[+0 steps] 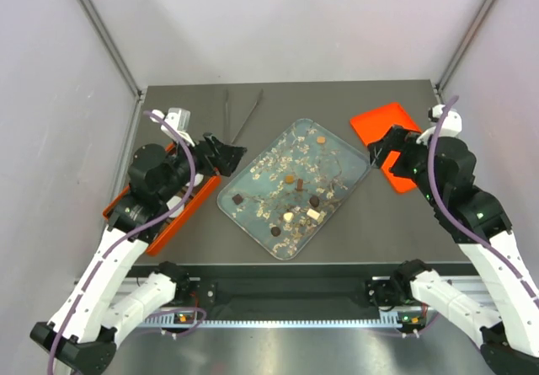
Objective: Pack the chocolate
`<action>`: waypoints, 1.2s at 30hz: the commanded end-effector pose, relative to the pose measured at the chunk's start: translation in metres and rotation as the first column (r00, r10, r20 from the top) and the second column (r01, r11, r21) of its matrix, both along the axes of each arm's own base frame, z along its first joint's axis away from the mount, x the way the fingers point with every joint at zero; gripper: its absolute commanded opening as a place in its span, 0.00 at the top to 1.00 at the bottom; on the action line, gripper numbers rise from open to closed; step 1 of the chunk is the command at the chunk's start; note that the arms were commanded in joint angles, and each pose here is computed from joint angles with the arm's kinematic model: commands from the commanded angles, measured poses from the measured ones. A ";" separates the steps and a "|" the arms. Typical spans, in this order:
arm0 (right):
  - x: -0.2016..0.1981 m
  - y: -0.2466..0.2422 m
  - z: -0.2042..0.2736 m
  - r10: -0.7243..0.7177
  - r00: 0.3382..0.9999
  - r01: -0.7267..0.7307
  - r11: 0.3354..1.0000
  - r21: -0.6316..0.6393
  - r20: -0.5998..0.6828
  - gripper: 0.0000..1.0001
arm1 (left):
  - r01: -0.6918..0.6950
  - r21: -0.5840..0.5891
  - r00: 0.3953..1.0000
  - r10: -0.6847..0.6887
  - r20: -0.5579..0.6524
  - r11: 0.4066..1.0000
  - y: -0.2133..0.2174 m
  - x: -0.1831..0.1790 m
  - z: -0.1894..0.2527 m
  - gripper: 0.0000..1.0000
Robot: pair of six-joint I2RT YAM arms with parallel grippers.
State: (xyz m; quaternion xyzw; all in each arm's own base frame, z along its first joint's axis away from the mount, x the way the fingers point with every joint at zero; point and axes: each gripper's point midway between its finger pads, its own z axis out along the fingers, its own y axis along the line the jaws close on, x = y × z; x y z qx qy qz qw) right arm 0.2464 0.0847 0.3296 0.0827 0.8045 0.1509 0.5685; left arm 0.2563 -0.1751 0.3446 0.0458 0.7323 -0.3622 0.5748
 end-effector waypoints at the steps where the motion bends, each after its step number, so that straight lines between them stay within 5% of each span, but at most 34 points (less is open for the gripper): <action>1: -0.001 0.005 0.026 0.038 0.992 -0.042 0.999 0.035 0.121 0.00 | -0.063 0.009 0.997 0.062 0.048 0.998 0.010 0.006 0.023 0.01; 13: 0.004 0.009 0.019 0.045 0.990 -0.050 0.998 0.035 0.133 0.00 | -0.086 0.247 0.996 0.078 0.039 0.965 0.013 0.039 0.018 0.01; 18: 0.002 0.004 0.016 0.051 0.988 -0.050 0.999 -0.008 0.146 0.00 | -0.208 0.334 0.978 0.205 0.045 0.919 0.025 0.080 0.004 0.01; 28: -0.007 0.002 0.009 0.069 0.978 -0.068 0.998 -0.009 0.199 0.00 | -0.179 0.560 0.957 0.275 -0.091 0.809 0.019 0.151 -0.074 0.01; 36: -0.008 0.003 0.001 0.090 0.980 -0.084 0.996 -0.042 0.180 0.00 | -0.125 0.525 0.939 0.271 -0.211 0.842 0.027 0.200 -0.112 0.02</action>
